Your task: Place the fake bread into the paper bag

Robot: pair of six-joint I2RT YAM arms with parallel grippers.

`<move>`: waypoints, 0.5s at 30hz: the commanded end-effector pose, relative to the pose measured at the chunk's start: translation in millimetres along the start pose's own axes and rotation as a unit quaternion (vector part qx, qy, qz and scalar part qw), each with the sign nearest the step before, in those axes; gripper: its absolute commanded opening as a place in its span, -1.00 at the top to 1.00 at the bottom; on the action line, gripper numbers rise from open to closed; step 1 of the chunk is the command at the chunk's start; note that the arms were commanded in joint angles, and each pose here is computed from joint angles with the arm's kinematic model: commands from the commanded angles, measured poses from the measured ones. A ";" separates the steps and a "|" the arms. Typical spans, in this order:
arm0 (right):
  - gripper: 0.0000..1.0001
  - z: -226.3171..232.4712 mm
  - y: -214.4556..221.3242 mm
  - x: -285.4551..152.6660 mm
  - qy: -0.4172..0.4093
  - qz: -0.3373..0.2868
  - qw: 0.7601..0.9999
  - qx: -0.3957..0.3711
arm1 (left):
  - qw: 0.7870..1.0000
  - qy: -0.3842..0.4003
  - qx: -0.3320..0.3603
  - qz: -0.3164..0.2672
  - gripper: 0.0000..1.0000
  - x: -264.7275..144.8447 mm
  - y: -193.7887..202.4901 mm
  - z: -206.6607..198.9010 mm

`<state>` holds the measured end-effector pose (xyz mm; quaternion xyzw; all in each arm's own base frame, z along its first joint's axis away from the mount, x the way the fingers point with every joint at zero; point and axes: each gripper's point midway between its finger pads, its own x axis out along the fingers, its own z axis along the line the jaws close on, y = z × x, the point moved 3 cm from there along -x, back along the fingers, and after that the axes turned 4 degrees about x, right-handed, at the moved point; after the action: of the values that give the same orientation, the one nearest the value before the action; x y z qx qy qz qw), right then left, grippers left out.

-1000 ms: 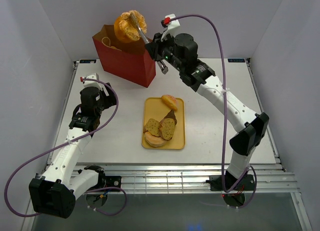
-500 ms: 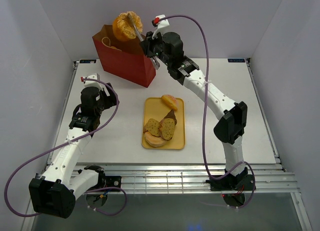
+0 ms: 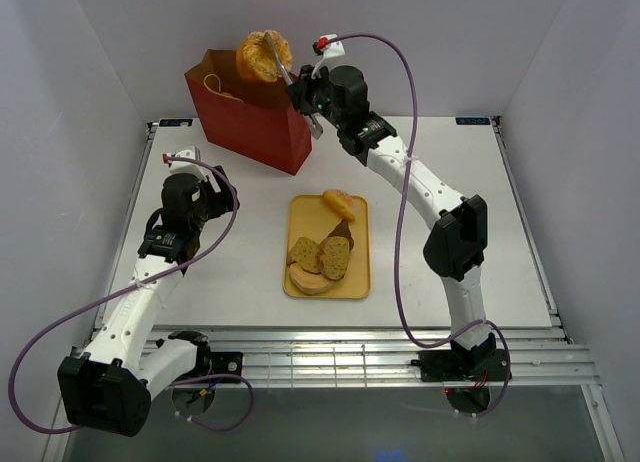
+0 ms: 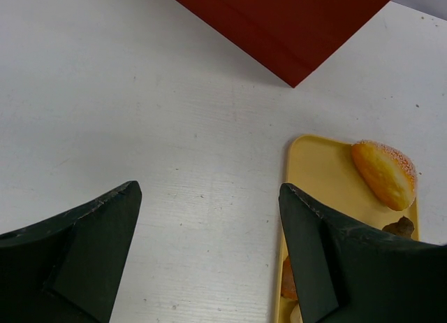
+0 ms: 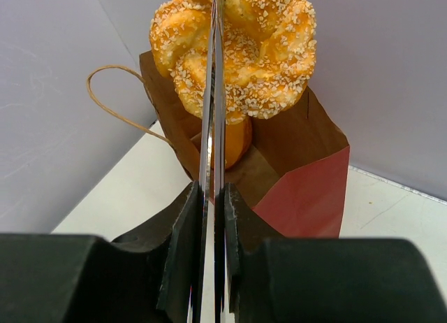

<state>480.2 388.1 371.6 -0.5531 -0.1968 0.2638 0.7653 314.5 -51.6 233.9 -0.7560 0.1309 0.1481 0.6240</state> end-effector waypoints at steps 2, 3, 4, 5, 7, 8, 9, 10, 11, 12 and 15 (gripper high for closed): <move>0.84 9.9 -28.1 1.0 -0.032 -0.052 0.998 0.012 | 1.000 0.013 -0.006 -0.017 -0.81 -3.6 -9.5 -5.2; 0.85 10.9 -26.0 1.3 -0.034 -0.049 0.998 0.012 | 1.000 0.014 -0.006 -0.018 -0.81 -4.0 -9.8 -5.7; 0.85 11.5 -24.5 1.6 -0.036 -0.047 0.998 0.014 | 1.000 0.013 -0.006 -0.017 -0.81 -3.6 -9.5 -5.2; 0.85 11.0 -22.5 1.7 -0.035 -0.044 0.998 0.015 | 1.000 0.014 -0.006 -0.019 -0.81 -3.9 -10.1 -5.8; 0.84 13.3 -14.8 1.2 -0.047 -0.031 0.998 0.021 | 1.000 0.014 -0.006 -0.017 -0.81 -3.6 -9.4 -5.7; 0.81 13.9 -14.0 0.4 -0.048 -0.029 0.998 0.024 | 1.000 0.013 -0.006 -0.017 -0.81 -3.2 -9.2 -5.2; 0.61 12.9 -9.0 1.1 -0.048 -0.024 0.998 0.027 | 1.000 0.013 -0.006 -0.017 -0.81 -3.0 -9.5 -5.3; 0.53 13.4 -7.8 0.6 -0.050 -0.021 0.998 0.027 | 1.000 0.012 -0.006 -0.015 -0.81 -2.5 -8.4 -5.4; 0.47 13.1 -7.6 0.5 -0.051 -0.020 0.998 0.026 | 1.000 0.015 -0.006 -0.015 -0.81 -2.6 -8.6 -6.1; 0.31 14.8 -8.2 -0.5 -0.053 -0.019 0.998 0.027 | 1.000 0.014 -0.006 -0.015 -0.81 -2.1 -8.4 -5.6; 0.26 15.4 -12.5 -2.6 -0.054 -0.022 0.998 0.026 | 1.000 0.014 -0.006 -0.014 -0.81 -1.8 -7.9 -5.8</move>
<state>476.2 396.5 346.3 -0.5336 -0.1888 0.3099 0.7639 314.5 -51.8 234.0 -0.7572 0.1309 0.1480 0.6226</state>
